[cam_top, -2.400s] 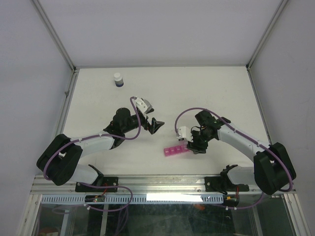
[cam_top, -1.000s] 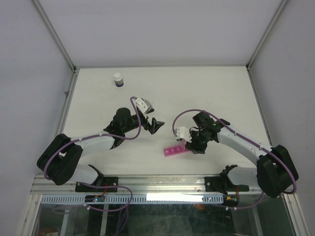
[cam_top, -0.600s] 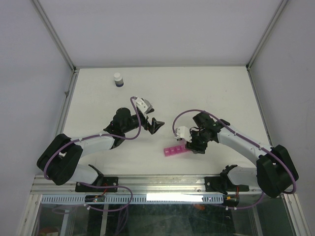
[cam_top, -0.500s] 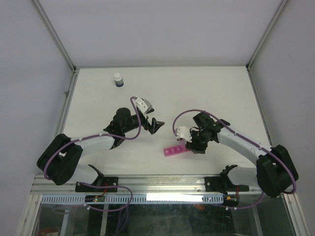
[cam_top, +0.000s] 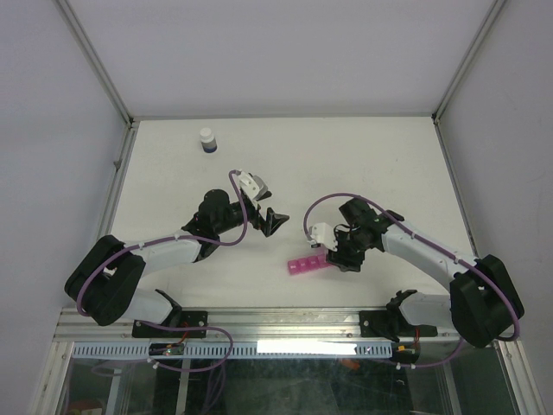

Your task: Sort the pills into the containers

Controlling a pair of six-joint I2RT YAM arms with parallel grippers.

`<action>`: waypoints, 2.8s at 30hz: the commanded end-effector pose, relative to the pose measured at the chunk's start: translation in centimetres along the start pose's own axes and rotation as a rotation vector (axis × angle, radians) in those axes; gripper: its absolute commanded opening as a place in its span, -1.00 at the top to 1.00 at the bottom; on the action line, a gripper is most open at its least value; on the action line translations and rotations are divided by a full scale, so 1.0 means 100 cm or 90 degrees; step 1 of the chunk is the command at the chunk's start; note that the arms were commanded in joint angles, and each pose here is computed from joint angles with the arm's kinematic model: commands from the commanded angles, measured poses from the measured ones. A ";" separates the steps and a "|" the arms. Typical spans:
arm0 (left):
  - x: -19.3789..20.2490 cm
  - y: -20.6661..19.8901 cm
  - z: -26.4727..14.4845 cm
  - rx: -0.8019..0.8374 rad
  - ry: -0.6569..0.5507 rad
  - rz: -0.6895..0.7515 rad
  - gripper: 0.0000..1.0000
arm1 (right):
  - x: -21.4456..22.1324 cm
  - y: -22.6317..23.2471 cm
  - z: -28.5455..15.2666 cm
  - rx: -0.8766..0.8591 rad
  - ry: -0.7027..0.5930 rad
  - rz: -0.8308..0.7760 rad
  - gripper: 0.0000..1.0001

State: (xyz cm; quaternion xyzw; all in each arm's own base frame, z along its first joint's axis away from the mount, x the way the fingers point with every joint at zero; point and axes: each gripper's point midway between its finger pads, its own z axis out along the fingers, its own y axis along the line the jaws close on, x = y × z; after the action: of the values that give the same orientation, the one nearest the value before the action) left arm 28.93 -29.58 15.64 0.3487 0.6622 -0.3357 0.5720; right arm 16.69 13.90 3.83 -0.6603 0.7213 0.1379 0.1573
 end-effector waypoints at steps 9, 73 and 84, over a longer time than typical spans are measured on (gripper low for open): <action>-0.026 -0.005 0.006 0.019 -0.043 0.035 -0.98 | -0.014 -0.009 -0.009 0.025 -0.036 -0.002 1.00; -0.027 -0.006 0.007 0.021 -0.043 0.035 -0.98 | -0.012 -0.011 -0.010 0.050 -0.035 -0.007 1.00; -0.026 -0.006 0.007 0.021 -0.041 0.035 -0.98 | -0.014 -0.005 -0.010 0.008 -0.037 0.003 1.00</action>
State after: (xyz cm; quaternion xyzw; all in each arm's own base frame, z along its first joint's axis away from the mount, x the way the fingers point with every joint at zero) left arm 28.93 -29.58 15.65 0.3493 0.6619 -0.3354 0.5722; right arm 16.69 13.94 4.15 -0.6558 0.7220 0.1364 0.1733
